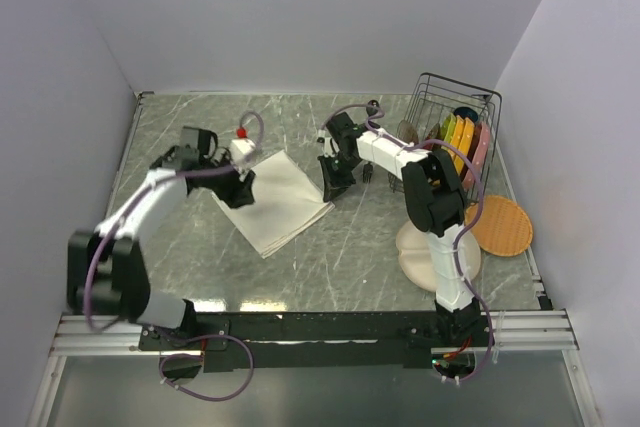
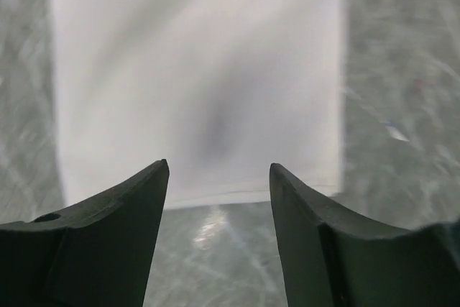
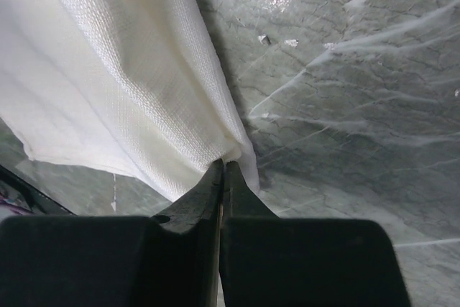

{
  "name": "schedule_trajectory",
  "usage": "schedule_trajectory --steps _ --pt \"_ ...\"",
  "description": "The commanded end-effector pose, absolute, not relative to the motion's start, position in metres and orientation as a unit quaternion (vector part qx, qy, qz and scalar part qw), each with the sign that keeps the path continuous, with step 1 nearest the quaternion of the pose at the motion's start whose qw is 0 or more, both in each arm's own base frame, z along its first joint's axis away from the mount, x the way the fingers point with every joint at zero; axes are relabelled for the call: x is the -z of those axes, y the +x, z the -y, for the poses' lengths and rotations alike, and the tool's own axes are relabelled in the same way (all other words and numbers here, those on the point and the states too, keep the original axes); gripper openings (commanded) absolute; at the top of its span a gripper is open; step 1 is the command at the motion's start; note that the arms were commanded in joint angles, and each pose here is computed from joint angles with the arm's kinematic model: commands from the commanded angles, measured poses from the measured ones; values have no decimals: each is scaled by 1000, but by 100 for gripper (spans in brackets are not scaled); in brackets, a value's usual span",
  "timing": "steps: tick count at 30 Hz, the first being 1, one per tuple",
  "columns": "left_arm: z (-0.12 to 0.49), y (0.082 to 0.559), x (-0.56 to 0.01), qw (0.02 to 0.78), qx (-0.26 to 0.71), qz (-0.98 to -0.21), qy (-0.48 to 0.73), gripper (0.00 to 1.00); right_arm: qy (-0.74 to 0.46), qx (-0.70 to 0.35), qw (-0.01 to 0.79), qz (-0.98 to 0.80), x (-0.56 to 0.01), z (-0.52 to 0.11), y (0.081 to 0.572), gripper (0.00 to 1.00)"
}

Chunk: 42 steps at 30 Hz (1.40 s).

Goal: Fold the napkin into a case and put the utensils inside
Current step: Rotate the square-folded napkin at the center of the board, then smooth out the square-folded napkin at the center of the board.

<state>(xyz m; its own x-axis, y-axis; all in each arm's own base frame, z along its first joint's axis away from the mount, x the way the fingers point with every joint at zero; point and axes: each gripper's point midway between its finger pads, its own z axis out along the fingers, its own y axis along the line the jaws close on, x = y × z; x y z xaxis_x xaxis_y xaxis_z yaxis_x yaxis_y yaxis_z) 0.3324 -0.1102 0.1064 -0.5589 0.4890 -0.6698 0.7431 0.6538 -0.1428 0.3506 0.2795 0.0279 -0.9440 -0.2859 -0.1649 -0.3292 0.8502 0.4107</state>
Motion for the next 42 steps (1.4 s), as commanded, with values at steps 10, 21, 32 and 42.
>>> schedule_trajectory --steps 10,21,32,42 --pt "174 231 -66 286 186 -761 552 61 -155 -263 103 -946 -79 -296 362 0" --pt "168 224 -33 237 160 -757 588 57 -157 -259 104 -947 -77 -296 364 0" --pt "165 225 -27 224 152 -750 604 34 -158 -262 105 -946 -78 -298 367 0" --pt "170 226 -45 245 160 -745 600 13 -167 -267 112 -942 -84 -302 371 0"
